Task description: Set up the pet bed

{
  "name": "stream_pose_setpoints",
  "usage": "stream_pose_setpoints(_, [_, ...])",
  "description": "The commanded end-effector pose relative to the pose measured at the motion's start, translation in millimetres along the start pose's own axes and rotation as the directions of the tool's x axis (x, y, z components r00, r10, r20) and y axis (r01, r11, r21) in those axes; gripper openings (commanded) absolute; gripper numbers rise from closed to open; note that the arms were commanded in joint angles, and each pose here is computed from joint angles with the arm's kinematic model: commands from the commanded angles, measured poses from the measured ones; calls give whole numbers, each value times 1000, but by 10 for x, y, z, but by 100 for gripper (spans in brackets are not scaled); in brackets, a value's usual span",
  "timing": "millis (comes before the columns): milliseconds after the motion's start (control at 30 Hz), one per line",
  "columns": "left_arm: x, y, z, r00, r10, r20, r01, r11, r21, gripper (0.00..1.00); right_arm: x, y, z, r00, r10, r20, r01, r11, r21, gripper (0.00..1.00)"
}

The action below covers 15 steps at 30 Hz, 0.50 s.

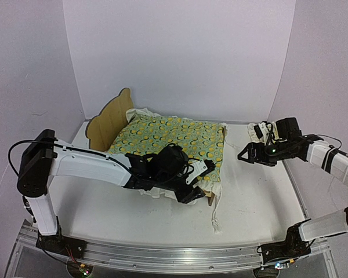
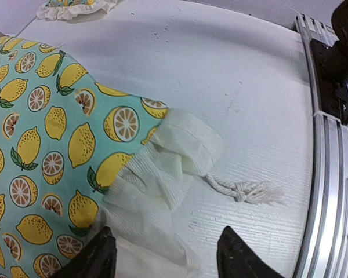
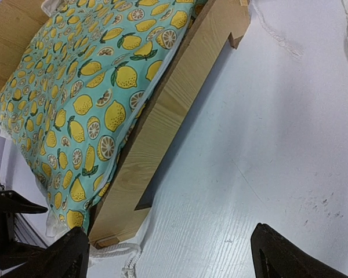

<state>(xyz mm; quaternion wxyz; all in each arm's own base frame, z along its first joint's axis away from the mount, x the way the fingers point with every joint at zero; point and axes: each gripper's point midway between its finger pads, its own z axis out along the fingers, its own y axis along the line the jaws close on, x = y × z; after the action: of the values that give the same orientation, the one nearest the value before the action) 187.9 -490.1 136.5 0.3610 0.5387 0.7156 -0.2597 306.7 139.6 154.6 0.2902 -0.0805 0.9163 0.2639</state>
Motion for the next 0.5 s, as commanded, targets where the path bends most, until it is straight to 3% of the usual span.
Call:
stream_pose_setpoints(0, [-380,126,65,997,36,74,-33,999,-34,48,-26,259,-40,999,-39,38,42,995,-92,98])
stream_pose_setpoints(100, [-347,261,107,998,30,52,-24,994,-109,26,97,424,47,996,-93,6,93,989,-112,98])
stream_pose_setpoints(200, [-321,426,66,999,41,32,-34,979,-200,13,234,656,114,983,-186,-11,182,970,-161,96])
stream_pose_setpoints(300, [-310,539,9,999,46,22,-40,971,-236,1,353,844,150,968,-249,-14,237,937,-258,75])
stream_pose_setpoints(467, [-329,798,-158,998,-24,54,36,969,-246,0,552,987,275,952,-302,-52,268,901,-342,46])
